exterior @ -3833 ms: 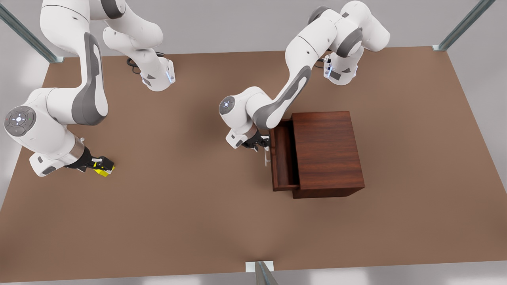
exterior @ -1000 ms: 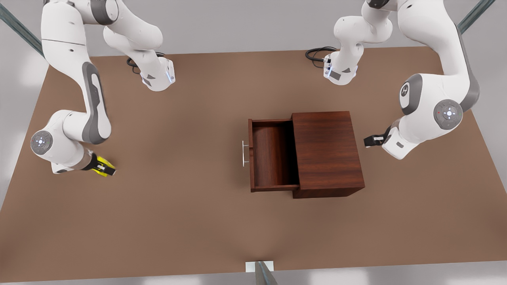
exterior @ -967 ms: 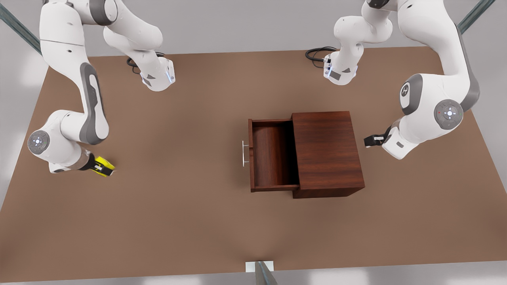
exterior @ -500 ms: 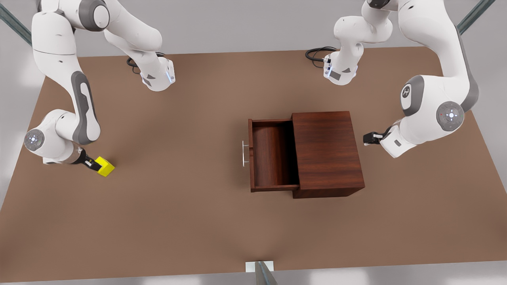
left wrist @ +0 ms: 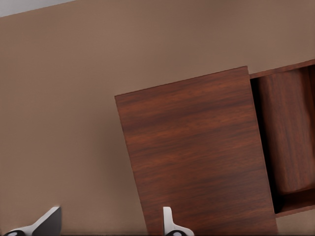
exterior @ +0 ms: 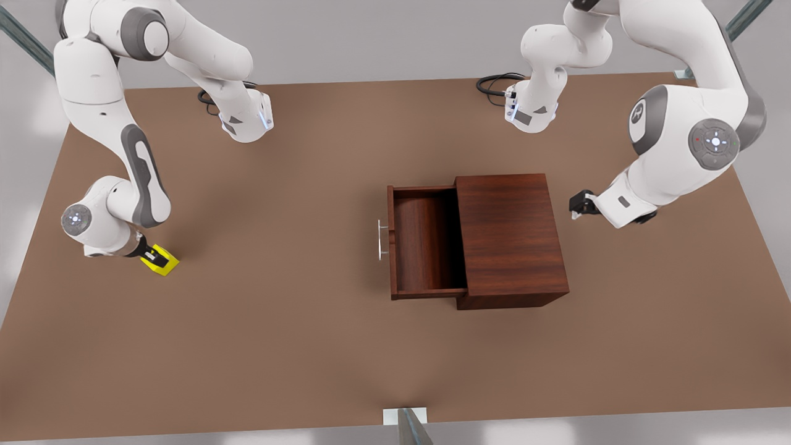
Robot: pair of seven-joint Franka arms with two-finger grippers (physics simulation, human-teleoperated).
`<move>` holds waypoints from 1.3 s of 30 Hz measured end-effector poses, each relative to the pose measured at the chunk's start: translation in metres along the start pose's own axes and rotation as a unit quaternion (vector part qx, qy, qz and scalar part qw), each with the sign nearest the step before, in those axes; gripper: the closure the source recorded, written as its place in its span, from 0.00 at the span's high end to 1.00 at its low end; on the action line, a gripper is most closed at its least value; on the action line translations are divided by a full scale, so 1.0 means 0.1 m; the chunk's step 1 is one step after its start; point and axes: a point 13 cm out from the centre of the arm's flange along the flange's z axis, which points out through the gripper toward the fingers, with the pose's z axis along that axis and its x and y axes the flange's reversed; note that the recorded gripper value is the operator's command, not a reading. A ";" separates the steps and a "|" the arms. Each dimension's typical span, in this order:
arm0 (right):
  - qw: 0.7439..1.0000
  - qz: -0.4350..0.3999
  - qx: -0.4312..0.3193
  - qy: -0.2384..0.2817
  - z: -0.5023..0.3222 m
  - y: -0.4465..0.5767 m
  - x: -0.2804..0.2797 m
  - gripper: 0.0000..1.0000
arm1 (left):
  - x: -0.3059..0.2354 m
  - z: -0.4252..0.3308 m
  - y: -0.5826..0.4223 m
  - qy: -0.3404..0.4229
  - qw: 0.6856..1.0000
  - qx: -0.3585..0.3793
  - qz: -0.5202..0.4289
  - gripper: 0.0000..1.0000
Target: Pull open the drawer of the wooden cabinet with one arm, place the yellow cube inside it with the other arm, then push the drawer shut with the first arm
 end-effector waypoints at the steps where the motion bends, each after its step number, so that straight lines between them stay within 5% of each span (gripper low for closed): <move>1: 1.000 0.000 0.000 -0.001 0.02 -0.01 -0.01 1.00 | 0.02 0.01 0.03 0.004 1.000 0.000 -0.003 1.00; 16: 1.000 -0.009 -0.001 -0.018 0.41 0.01 -0.09 1.00 | 0.14 0.04 0.07 0.026 1.000 0.001 -0.013 1.00; 20: 1.000 -0.009 -0.004 -0.026 0.38 0.02 -0.13 0.85 | 0.14 0.05 0.07 0.027 1.000 0.001 -0.014 1.00; 27: 0.999 -0.004 -0.009 -0.039 0.24 0.00 -0.20 0.77 | 0.14 0.05 0.06 0.028 1.000 0.001 -0.014 1.00; 33: 0.998 -0.019 -0.028 -0.058 -0.25 0.34 -0.24 0.76 | 0.14 0.06 0.06 0.029 0.999 0.001 -0.015 1.00; 39: 0.990 -0.081 -0.076 -0.089 -1.57 1.81 -0.26 0.76 | 0.14 0.06 0.04 0.029 1.000 -0.001 -0.013 1.00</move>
